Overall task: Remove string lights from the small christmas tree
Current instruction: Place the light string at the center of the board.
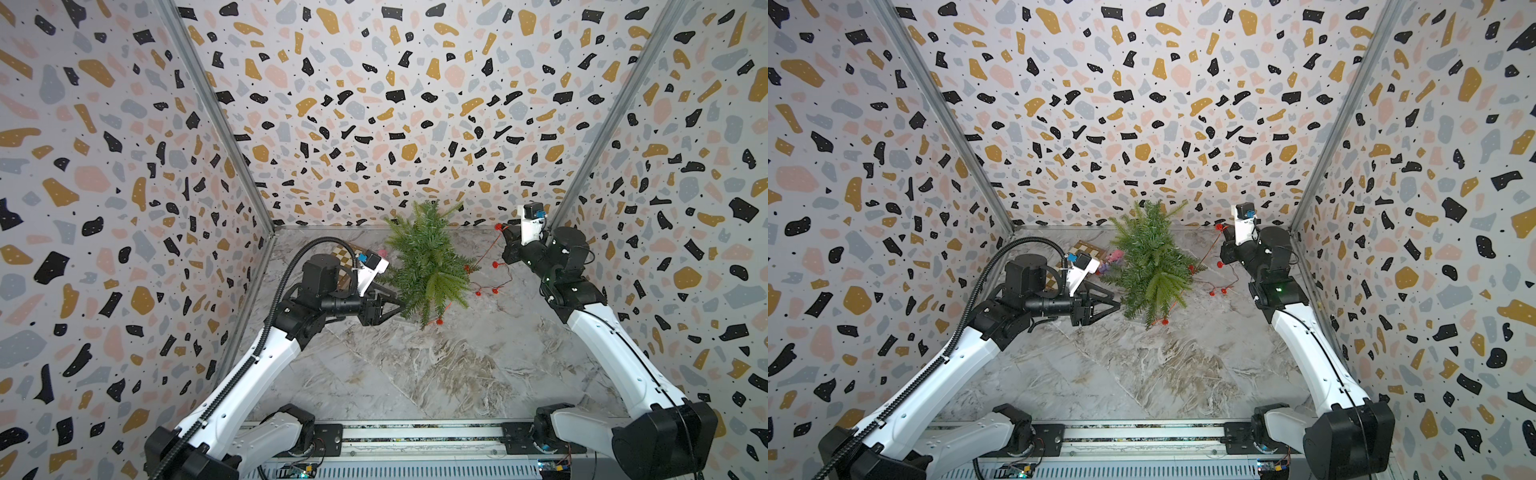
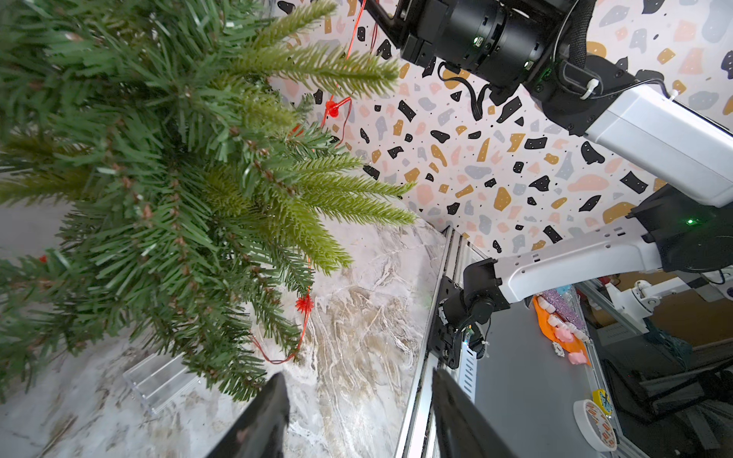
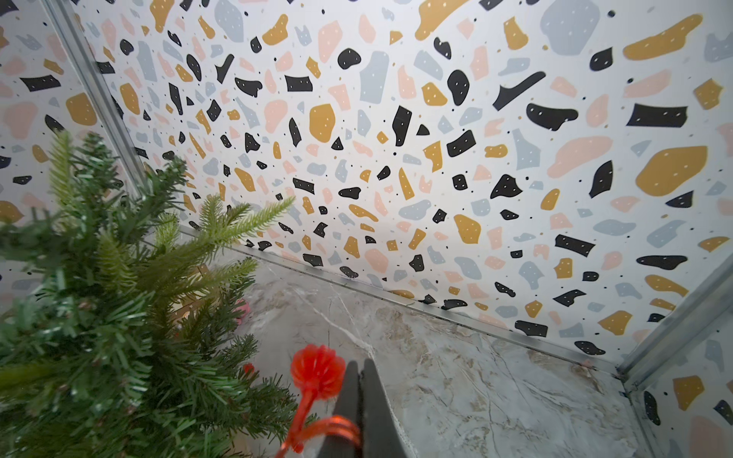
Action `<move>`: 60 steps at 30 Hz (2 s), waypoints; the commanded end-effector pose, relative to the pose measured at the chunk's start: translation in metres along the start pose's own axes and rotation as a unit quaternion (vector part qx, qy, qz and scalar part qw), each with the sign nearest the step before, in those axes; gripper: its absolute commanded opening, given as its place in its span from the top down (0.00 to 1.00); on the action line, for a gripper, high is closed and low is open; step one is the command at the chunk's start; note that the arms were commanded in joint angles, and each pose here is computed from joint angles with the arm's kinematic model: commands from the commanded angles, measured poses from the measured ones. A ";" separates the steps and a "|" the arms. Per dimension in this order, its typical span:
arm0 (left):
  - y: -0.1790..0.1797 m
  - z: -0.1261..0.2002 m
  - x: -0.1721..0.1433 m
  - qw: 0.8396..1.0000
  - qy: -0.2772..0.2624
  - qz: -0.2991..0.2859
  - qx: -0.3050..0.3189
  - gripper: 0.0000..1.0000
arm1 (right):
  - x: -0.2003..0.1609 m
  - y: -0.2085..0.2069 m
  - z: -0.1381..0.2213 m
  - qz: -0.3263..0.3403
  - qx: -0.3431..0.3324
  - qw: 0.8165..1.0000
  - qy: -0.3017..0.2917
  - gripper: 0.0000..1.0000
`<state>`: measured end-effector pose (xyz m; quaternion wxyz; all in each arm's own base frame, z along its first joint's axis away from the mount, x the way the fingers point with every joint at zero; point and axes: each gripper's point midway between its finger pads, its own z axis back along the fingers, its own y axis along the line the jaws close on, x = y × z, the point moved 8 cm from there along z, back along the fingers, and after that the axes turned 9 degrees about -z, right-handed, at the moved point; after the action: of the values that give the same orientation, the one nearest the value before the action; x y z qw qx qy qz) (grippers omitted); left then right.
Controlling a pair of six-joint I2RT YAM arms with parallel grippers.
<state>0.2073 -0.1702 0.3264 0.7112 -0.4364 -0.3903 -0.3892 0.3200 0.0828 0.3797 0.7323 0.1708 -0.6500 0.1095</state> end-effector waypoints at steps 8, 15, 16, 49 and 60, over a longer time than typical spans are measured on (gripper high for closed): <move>-0.008 0.001 0.021 0.998 -0.029 -0.047 -0.016 0.42 | 0.047 0.017 0.024 0.030 0.007 0.998 -0.051 1.00; -0.007 -0.002 0.023 0.998 -0.028 -0.050 -0.022 0.43 | 0.033 0.016 0.033 0.024 -0.010 0.999 -0.031 1.00; -0.007 -0.003 0.024 0.998 -0.028 -0.050 -0.022 0.42 | 0.034 0.016 0.035 0.024 -0.011 0.999 -0.034 1.00; -0.026 -0.021 0.010 0.996 0.012 -0.071 -0.043 0.43 | 0.008 0.005 0.078 -0.079 -0.126 0.989 0.006 1.00; -0.049 -0.042 0.000 0.993 0.013 -0.101 -0.060 0.43 | -0.012 0.009 0.108 -0.105 -0.129 0.985 0.046 1.00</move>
<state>0.1699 -0.2163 0.3195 0.6658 -0.4390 -0.3671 -0.4788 0.2243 0.0525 0.3866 0.7730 0.1383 -0.6183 -0.0325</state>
